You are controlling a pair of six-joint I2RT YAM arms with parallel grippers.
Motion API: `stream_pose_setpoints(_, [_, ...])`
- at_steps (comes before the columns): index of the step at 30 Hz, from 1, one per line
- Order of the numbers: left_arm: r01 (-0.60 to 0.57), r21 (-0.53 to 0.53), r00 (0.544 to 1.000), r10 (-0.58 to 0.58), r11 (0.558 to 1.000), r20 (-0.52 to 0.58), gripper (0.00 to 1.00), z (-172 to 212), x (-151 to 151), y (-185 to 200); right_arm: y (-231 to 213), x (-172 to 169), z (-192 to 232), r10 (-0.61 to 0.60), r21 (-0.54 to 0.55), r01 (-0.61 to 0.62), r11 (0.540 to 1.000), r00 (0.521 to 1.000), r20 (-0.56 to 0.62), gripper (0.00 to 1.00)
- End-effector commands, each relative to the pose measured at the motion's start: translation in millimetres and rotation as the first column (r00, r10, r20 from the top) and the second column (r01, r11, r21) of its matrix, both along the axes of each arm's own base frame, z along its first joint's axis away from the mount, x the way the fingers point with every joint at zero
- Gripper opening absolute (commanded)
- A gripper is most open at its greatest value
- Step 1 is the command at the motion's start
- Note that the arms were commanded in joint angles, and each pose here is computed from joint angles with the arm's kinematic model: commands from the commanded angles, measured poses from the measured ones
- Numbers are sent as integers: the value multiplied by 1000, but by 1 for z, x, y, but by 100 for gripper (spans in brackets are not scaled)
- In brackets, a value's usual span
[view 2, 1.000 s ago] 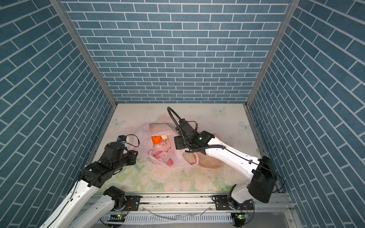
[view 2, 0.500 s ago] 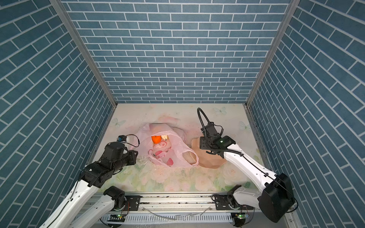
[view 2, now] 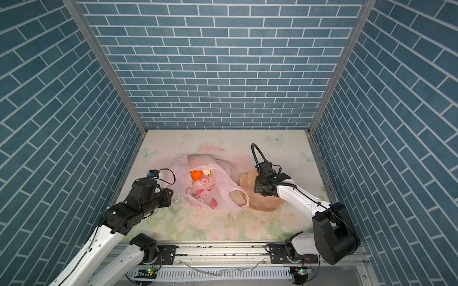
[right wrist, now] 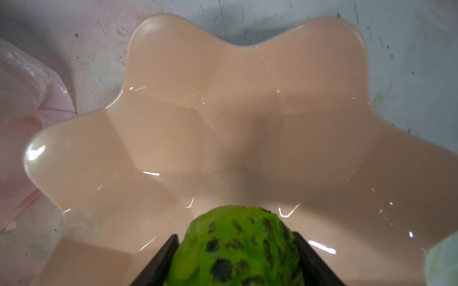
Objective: Take the fake fruits out of the plastic bag
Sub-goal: 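Lift the green custard apple out and lower it into the peach bowl, then release the custard apple and move the right gripper back over the bag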
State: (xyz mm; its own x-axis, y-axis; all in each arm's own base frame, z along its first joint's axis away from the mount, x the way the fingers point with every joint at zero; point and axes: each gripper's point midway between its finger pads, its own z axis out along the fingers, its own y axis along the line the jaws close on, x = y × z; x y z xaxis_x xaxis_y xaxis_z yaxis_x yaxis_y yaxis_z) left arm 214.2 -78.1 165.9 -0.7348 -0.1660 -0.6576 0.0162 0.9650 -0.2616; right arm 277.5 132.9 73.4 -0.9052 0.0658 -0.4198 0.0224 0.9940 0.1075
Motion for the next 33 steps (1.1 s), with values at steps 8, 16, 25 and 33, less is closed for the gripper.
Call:
stream_pose_setpoints(8, [-9, 12, 1000, 9, 1000, -26, 28, -7, -3, 3, -1, -3, -35, -38, 20, 40, 999, 997, -71, 41])
stream_pose_setpoints(16, [-9, 12, 1000, 9, 1000, -25, 28, -7, -3, 3, -4, -4, -42, -42, 5, 43, 999, 996, -84, 57])
stream_pose_setpoints(25, [-8, 10, 1000, 8, 1000, -25, 28, -6, -4, 3, -7, -4, -42, -45, -15, 44, 999, 996, -83, 70])
stream_pose_setpoints(33, [-6, 9, 1000, 6, 1000, -24, 27, -6, -4, 2, -13, -3, -27, -44, -42, 42, 998, 997, -57, 78])
